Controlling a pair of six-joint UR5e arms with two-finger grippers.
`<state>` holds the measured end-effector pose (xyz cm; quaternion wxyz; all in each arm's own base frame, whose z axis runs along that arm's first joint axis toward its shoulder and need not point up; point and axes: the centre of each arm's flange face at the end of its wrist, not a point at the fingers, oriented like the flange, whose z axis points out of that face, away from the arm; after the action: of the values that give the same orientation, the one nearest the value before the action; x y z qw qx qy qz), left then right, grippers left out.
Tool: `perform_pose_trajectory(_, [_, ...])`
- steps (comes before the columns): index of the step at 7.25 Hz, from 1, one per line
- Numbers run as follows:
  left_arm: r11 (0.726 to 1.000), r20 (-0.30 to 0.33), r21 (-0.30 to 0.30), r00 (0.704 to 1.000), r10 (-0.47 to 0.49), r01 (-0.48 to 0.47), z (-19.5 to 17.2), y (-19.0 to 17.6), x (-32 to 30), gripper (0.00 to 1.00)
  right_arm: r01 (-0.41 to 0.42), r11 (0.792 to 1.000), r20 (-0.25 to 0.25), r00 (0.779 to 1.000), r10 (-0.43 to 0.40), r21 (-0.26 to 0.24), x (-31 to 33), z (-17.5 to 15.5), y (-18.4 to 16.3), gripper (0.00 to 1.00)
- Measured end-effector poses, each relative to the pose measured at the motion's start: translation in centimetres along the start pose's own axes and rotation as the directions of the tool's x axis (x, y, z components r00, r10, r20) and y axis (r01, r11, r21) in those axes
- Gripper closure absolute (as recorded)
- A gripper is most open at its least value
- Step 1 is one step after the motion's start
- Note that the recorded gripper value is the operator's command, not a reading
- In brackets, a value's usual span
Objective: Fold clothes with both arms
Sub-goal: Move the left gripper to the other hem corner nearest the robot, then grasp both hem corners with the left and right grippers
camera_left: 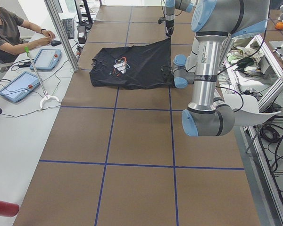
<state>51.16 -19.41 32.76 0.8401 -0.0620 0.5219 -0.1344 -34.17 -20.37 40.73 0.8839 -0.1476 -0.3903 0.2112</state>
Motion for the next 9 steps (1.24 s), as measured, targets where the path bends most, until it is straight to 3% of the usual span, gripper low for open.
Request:
perform_pose_trajectory(3, [1.000,-0.005,0.003,1.000,-0.003,0.003,-0.9,-0.2,0.5,1.00,0.001,1.000,0.002,1.000,-0.001,0.000,-0.1,0.0,0.0,1.00])
perform_pose_trajectory(5, [1.000,-0.005,0.001,1.000,-0.007,0.007,-4.4,0.4,1.9,1.00,0.004,1.000,0.014,1.000,-0.004,-0.005,-0.3,-0.8,0.3,1.00])
perform_pose_trajectory(7, [1.000,-0.043,-0.015,0.999,-0.024,0.023,-10.0,0.4,4.0,1.00,-0.003,1.000,0.075,0.997,0.004,-0.012,-1.1,-4.6,0.5,1.00])
perform_pose_trajectory(9, [0.997,-0.128,0.035,0.990,-0.065,0.070,-15.1,-5.0,7.0,1.00,-0.079,0.996,0.154,0.984,0.085,-0.043,-2.1,-9.9,-2.9,1.00])
